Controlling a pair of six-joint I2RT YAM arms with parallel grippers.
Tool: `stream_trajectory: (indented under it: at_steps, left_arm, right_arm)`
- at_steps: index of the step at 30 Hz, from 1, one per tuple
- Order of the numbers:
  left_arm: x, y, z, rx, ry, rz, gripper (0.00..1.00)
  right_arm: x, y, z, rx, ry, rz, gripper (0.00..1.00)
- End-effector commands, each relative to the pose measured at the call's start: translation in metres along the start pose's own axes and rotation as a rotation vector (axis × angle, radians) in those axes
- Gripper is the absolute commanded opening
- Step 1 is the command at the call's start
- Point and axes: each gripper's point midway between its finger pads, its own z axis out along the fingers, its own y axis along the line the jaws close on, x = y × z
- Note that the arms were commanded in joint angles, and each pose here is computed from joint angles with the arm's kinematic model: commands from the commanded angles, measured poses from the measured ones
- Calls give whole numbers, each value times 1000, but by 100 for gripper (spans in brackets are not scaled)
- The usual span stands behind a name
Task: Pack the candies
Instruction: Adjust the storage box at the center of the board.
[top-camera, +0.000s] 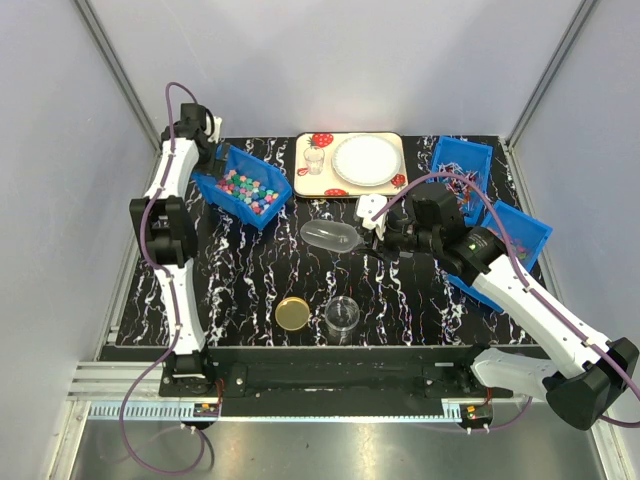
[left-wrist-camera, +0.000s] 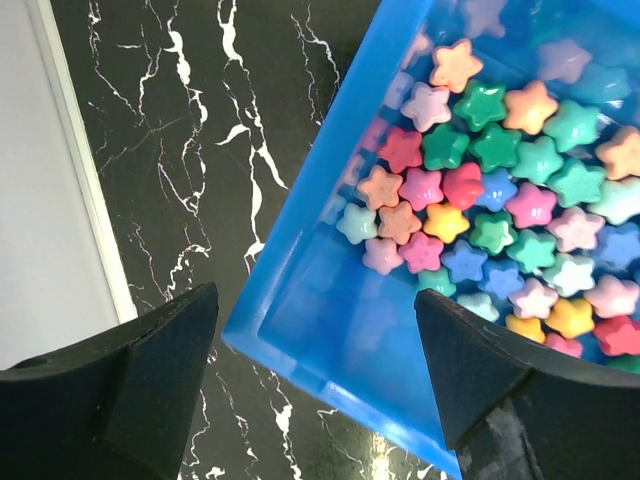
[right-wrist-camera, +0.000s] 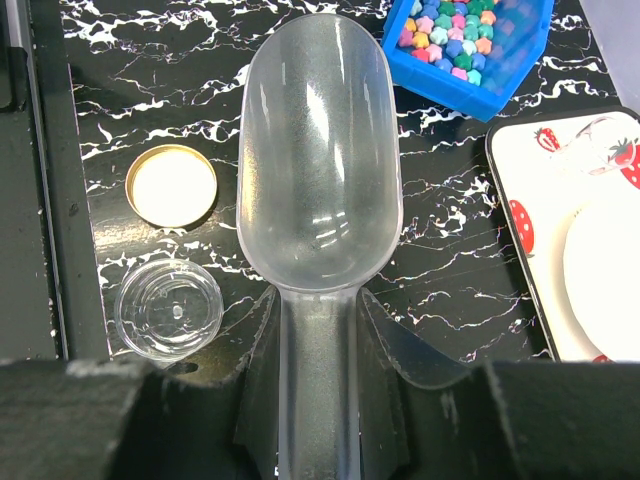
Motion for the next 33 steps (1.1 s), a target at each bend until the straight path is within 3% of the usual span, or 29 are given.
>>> stream_trajectory:
  at_steps: [1,4,12,15,19,25,29,33]
  left_arm:
    - [-7,4,9,-47,-11,3,86]
    - [0,0,12,-25,7,19,82]
    - [25,-22,-4,73,42,27,53]
    - [37,-32,-14,116,55,6,50]
    - [64,-52,-28,195,119,-32,51]
    - [99,-70,-52,251,207,-75,68]
    - [103,-71,-63,268,210,-41,74]
    - [96,-64,-65,264,212,17,73]
  right_arm:
    - [-19,-2,-6,19,-56,-27,0]
    - [-18,-3,-4,16,-51,-26,0]
    - [-19,-3,-5,17,-54,-26,0]
    - [-19,-3,-4,15,-54,-23,0]
    - [-21,-3,-6,14,-57,-24,0]
    - [-22,-1,-7,10,-62,-25,0]
    - [-23,0,-8,9,-66,-27,0]
    - [-25,1,-10,10,-75,-33,0]
